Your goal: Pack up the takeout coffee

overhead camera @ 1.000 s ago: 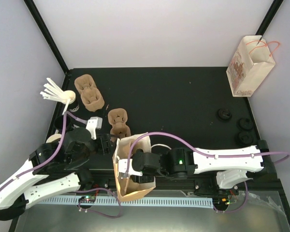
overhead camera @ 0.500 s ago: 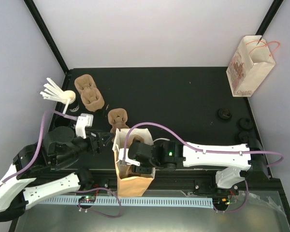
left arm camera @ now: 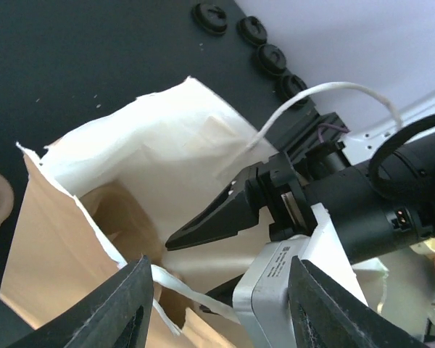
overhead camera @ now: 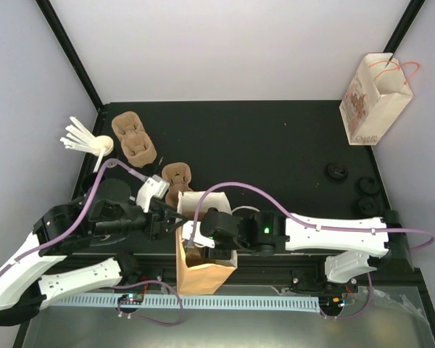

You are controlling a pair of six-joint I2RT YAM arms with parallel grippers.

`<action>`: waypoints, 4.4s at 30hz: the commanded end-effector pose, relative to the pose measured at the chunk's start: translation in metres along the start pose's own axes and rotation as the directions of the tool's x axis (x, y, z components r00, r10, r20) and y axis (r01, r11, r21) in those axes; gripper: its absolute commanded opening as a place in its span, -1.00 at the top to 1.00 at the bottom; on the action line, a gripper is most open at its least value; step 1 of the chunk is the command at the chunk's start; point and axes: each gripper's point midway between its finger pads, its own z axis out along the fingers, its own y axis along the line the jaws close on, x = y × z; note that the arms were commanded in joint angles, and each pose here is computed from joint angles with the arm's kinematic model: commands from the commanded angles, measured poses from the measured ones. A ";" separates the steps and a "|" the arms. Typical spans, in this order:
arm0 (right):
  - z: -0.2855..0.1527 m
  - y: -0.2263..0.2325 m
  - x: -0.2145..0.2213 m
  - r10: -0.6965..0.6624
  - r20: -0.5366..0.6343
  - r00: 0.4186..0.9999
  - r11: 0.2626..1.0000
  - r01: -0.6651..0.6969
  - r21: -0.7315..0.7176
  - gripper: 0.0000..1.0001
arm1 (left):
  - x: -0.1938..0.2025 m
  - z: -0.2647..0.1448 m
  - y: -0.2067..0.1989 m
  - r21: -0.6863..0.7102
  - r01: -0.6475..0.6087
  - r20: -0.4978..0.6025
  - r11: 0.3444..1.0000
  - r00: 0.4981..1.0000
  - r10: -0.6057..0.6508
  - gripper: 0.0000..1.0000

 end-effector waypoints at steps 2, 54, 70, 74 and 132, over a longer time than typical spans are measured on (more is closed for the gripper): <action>-0.034 -0.019 -0.029 0.007 0.193 0.981 0.997 -0.022 0.076 -0.14 | -0.012 -0.018 -0.019 0.056 -0.091 0.020 0.994 0.996 0.090 -0.06; -0.132 -0.038 -0.042 0.716 0.047 0.696 0.698 -0.714 -0.055 -0.65 | 0.037 -0.019 -0.052 0.315 -0.185 -0.203 0.931 0.945 0.257 -0.59; -0.169 -0.101 -0.067 0.761 0.320 0.565 0.602 -0.798 -0.024 0.97 | 0.021 0.012 -0.058 0.323 -0.105 -0.174 0.941 0.970 0.168 0.16; -0.195 -0.127 -0.056 0.757 0.402 0.515 0.568 -0.823 -0.016 0.97 | 0.031 0.039 -0.049 0.283 -0.089 -0.300 0.955 0.938 0.177 0.46; -0.189 -0.154 0.010 0.741 0.418 0.525 0.571 -0.821 0.018 0.73 | -0.094 0.025 -0.033 -0.228 -0.140 -0.179 0.964 0.979 0.100 -0.50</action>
